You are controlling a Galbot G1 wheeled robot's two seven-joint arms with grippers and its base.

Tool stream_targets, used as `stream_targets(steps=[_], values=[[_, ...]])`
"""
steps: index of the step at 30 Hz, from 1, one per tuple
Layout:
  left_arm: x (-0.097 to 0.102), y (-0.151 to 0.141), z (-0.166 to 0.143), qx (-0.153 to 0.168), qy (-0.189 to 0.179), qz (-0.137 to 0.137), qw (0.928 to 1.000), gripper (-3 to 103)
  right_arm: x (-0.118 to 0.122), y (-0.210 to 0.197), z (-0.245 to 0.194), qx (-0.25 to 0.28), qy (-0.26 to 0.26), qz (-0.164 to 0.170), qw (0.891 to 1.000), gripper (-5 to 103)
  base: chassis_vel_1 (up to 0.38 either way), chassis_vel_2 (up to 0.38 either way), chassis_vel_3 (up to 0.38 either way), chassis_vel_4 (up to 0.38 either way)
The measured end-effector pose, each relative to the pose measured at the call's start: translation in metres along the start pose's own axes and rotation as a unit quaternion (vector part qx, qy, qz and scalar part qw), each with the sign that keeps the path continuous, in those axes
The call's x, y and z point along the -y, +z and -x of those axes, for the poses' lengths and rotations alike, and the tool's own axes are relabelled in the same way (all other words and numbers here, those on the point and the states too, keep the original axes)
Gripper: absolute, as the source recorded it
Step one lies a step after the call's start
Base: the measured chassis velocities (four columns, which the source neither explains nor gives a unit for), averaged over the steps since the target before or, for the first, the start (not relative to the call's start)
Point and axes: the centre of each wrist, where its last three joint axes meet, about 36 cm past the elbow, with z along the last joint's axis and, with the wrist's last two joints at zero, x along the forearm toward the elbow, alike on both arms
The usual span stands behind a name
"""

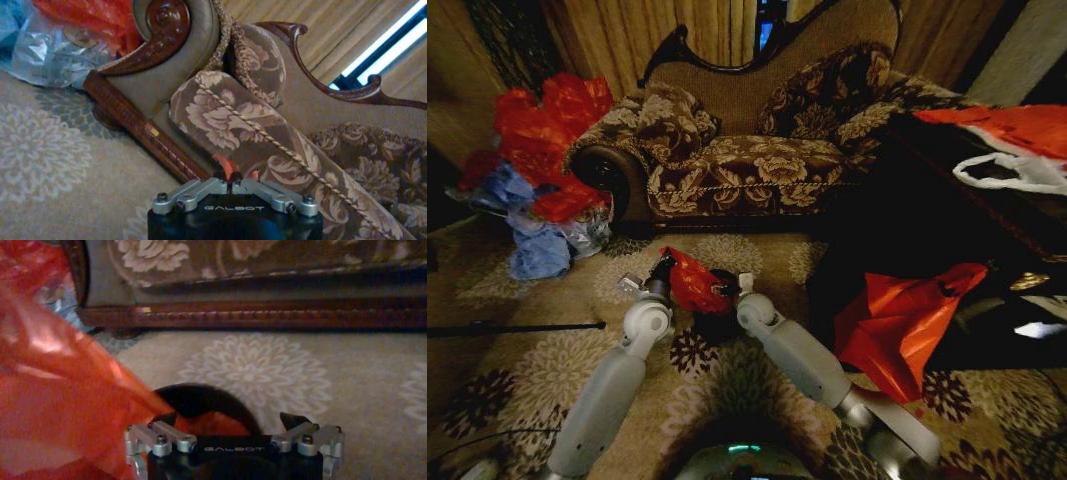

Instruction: Place a garbage bag over the trash bin.

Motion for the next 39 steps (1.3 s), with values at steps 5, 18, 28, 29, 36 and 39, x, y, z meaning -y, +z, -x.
stream_targets(steps=[5,18,28,29,36,39], values=[[-0.002,0.001,-0.001,-0.002,-0.002,0.000,1.0000,0,0.013,-0.010,-0.004,0.019,0.012,0.006,1.000,100,0.000,0.000,0.000,0.000],[0.000,0.008,0.002,-0.007,-0.001,-0.002,1.0000,0,-0.041,-0.036,-0.053,-0.022,-0.093,0.080,0.992,100,0.000,0.000,0.000,0.000],[0.001,0.006,0.009,-0.002,-0.001,-0.001,1.0000,0,-0.047,-0.001,-0.064,-0.084,-0.117,0.082,0.986,100,0.000,0.000,0.000,0.000],[0.001,0.006,0.012,-0.001,-0.002,-0.001,1.0000,0,-0.046,0.000,-0.070,-0.090,-0.121,0.085,0.985,100,0.000,0.000,0.000,0.000],[0.006,0.007,0.018,-0.001,-0.001,-0.003,1.0000,0,-0.045,0.009,-0.095,-0.107,-0.151,0.075,0.980,101,0.000,0.000,0.000,0.000],[0.006,0.008,0.020,-0.002,-0.001,-0.004,1.0000,0,-0.044,0.014,-0.100,-0.105,-0.155,0.064,0.980,100,0.000,0.000,0.000,0.000]])
